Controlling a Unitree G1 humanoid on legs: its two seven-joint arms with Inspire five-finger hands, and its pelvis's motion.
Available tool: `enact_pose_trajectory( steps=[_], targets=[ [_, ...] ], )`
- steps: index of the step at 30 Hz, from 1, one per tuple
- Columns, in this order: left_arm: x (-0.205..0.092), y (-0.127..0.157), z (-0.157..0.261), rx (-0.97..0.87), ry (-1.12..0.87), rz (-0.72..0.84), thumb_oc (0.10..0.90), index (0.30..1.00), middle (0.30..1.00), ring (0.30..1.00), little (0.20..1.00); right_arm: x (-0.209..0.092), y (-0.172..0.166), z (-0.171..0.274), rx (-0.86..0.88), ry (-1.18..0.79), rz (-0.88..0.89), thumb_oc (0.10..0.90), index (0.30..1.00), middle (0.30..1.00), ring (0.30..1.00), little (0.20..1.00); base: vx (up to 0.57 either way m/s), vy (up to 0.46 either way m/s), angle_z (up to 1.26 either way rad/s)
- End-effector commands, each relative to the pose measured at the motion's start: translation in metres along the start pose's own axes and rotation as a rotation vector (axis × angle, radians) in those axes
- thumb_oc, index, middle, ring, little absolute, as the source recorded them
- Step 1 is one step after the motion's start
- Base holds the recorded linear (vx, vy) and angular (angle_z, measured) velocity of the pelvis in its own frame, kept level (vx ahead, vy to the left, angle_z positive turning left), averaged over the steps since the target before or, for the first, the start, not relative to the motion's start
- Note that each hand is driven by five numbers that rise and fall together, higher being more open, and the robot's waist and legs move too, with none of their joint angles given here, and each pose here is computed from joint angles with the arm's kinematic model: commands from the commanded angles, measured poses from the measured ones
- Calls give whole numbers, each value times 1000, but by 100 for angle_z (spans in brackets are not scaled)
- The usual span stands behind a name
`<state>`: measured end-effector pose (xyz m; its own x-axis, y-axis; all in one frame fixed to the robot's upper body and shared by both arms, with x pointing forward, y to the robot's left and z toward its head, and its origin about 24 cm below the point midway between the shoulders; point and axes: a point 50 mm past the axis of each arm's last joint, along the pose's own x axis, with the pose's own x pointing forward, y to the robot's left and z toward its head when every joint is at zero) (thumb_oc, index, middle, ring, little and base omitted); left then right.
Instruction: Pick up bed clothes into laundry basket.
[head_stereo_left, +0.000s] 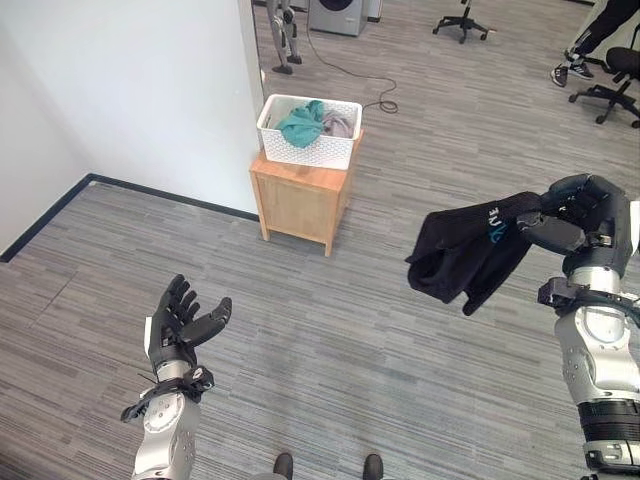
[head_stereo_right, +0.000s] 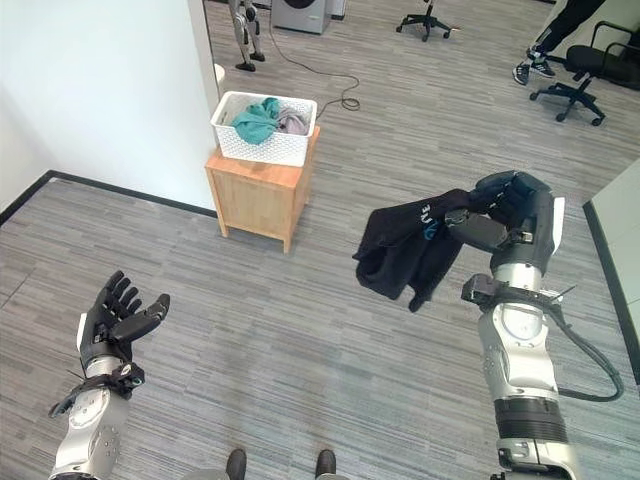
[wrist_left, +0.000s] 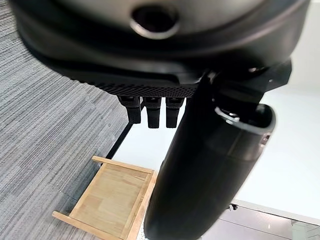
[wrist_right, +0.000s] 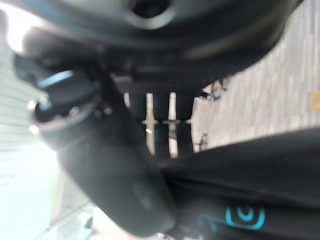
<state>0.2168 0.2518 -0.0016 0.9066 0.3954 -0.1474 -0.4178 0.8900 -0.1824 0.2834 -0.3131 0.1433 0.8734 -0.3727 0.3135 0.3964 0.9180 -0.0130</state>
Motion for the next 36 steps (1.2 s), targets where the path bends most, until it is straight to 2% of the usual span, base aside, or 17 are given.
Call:
enact_pose_trajectory(
  steps=[1, 6, 16, 22, 26, 29, 30, 36],
  targets=[
    [19, -8, 59, 56, -263, -106, 800, 900, 900, 900, 900, 19, 5, 58, 82, -290, -15, 400, 300, 300, 300, 300, -33, 23, -6],
    [21, 8, 65, 90, -273, -72, 800, 900, 900, 900, 900, 16, 16, 61, 138, -318, -6, 400, 300, 300, 300, 300, 6, 58, -9],
    [27, 12, 83, 116, -339, -57, 800, 900, 900, 900, 900, 6, 31, 57, 123, -312, 73, 400, 300, 300, 300, 300, 109, 106, -28],
    [35, -9, 102, 45, -425, -103, 800, 900, 900, 900, 900, 2, 23, 59, 100, -328, 39, 400, 300, 300, 300, 300, 496, -225, 22],
    [33, -13, 110, 34, -467, -120, 800, 900, 900, 900, 900, 1, 26, 66, 107, -362, 58, 400, 300, 300, 300, 300, 515, -290, 27],
    [30, -7, 105, 8, -455, -97, 800, 900, 900, 900, 900, 6, 30, 72, 119, -382, 96, 400, 300, 300, 300, 300, 555, -478, 46],
    [27, -2, 99, -65, -434, -71, 800, 900, 900, 900, 900, 7, 27, 77, 155, -393, 87, 400, 300, 300, 300, 300, 271, -379, 1],
    [28, -14, 95, -53, -413, -109, 800, 900, 900, 900, 900, 16, 8, 84, 114, -403, 9, 400, 300, 300, 300, 300, 484, -346, -7]
  ],
)
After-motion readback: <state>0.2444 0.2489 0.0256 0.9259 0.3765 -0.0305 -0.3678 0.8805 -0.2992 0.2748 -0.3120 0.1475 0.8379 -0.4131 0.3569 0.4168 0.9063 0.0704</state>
